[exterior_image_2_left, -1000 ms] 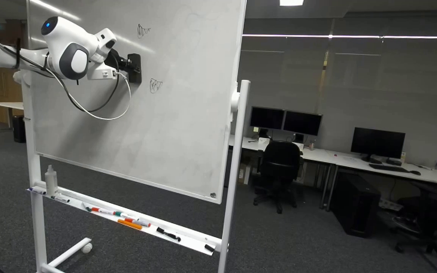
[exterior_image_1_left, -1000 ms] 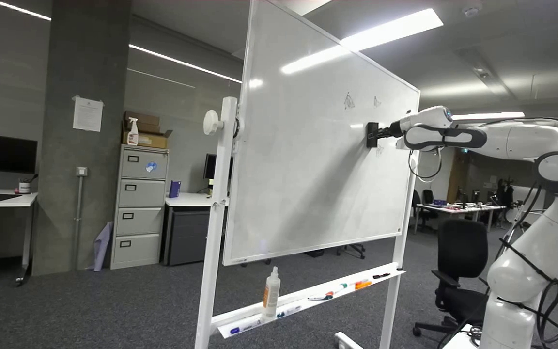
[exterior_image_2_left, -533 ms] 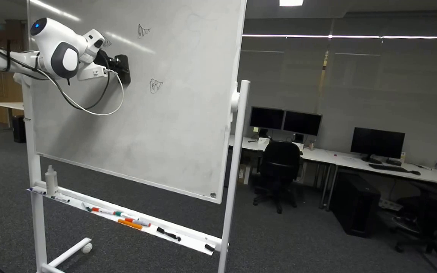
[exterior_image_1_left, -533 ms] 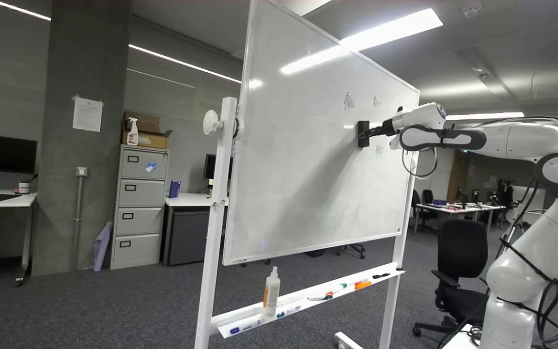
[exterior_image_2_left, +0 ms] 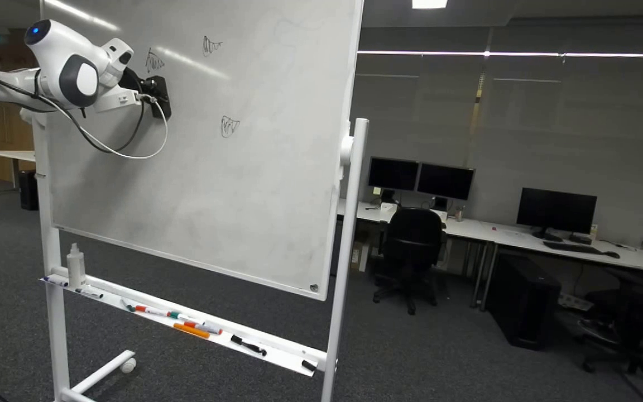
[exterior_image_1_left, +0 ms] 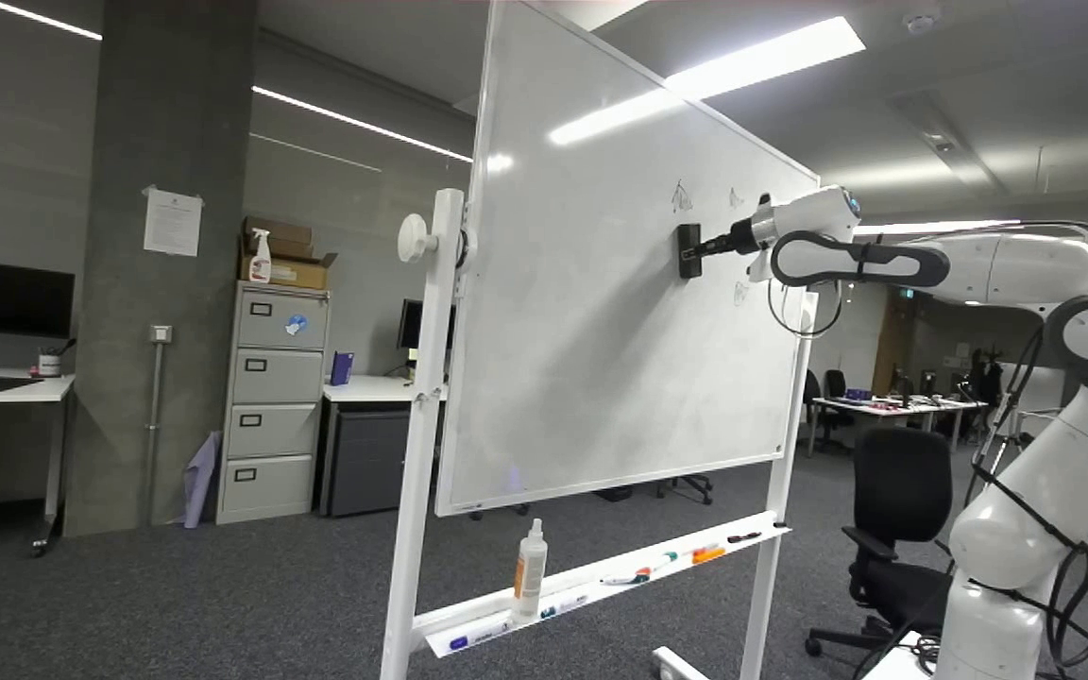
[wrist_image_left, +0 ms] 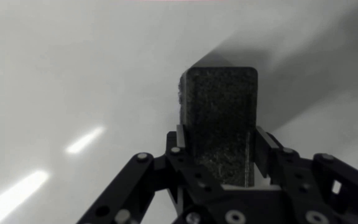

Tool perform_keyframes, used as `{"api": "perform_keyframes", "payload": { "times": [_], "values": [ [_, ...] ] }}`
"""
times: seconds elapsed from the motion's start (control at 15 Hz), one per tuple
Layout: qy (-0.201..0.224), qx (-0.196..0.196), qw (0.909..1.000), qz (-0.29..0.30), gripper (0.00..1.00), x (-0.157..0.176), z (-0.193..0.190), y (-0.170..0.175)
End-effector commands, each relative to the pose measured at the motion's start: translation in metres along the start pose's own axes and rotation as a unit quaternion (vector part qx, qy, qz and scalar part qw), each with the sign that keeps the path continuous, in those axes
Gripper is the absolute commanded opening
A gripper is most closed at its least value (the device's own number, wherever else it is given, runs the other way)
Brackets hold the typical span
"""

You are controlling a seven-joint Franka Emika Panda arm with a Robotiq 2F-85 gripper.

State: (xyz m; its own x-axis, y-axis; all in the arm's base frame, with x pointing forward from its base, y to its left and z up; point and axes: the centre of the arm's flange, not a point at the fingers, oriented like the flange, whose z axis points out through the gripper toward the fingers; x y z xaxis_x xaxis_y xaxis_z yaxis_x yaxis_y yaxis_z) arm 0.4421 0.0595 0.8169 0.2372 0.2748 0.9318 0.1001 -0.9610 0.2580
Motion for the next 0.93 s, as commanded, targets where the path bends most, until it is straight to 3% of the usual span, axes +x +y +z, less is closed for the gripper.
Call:
{"api": "perform_keyframes", "payload": {
  "times": [0.0,0.27,0.6,0.67,0.87],
  "values": [
    [0.017,0.017,0.9994,-0.024,0.30,0.048,0.036,-0.016],
    [0.031,0.023,0.9987,-0.033,0.30,0.079,0.025,-0.023],
    [0.058,0.020,0.9972,-0.041,0.30,0.091,0.014,-0.032],
    [0.027,0.020,0.9990,-0.030,0.55,0.067,-0.015,-0.030],
    [0.030,0.021,0.9988,-0.032,0.55,0.070,-0.016,-0.032]
  ]
}}
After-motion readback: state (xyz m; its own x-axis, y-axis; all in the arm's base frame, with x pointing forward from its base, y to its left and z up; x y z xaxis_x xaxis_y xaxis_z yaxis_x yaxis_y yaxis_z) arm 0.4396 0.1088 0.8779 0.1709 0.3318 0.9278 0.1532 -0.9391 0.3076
